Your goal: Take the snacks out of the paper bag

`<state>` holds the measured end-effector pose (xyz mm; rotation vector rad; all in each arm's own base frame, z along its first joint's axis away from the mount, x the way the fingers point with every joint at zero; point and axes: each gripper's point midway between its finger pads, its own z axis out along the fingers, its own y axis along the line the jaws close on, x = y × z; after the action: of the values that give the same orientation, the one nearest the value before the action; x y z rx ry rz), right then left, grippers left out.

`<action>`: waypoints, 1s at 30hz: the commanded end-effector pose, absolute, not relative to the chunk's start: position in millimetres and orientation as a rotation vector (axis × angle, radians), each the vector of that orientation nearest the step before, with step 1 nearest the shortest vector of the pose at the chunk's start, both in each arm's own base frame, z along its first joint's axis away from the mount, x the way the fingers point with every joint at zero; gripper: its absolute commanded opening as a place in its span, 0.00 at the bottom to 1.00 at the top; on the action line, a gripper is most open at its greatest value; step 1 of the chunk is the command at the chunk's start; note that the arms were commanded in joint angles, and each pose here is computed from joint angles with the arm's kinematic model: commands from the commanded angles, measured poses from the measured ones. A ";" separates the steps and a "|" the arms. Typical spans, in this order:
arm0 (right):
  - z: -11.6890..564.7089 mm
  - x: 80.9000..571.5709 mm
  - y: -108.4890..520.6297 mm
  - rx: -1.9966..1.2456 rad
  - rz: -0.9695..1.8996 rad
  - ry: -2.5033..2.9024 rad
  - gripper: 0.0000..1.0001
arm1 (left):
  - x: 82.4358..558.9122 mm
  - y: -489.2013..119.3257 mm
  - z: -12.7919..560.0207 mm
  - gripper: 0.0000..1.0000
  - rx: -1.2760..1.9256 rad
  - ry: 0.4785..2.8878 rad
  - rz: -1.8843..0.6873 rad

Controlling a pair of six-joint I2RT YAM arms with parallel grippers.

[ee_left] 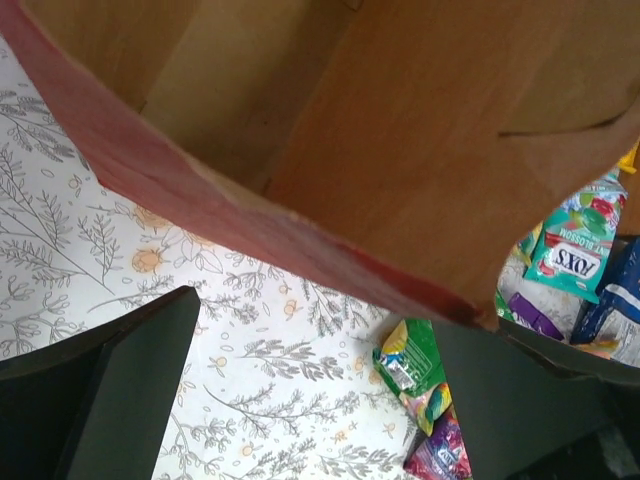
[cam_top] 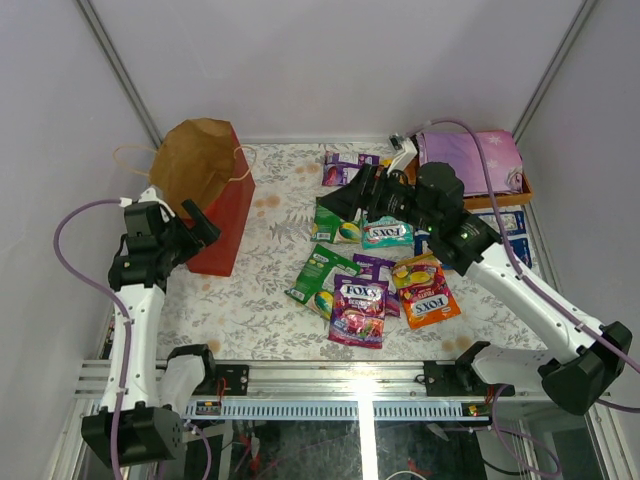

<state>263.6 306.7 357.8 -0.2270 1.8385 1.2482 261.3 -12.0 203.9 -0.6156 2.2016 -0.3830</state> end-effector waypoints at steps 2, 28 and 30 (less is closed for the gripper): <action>365.3 267.8 310.3 -0.261 1.283 1.786 0.99 | 288.6 -2.9 211.2 1.00 -0.637 2.130 -0.344; 343.9 295.0 318.2 -0.289 1.371 1.809 0.99 | 404.1 34.3 234.4 1.00 -0.708 2.021 -0.167; 343.4 296.1 319.0 -0.289 1.378 1.810 0.99 | 413.0 32.9 238.5 1.00 -0.692 2.019 -0.173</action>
<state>295.4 315.6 324.0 -0.2501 1.8888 1.3283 382.2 29.1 205.4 -0.7567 2.1304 -0.1809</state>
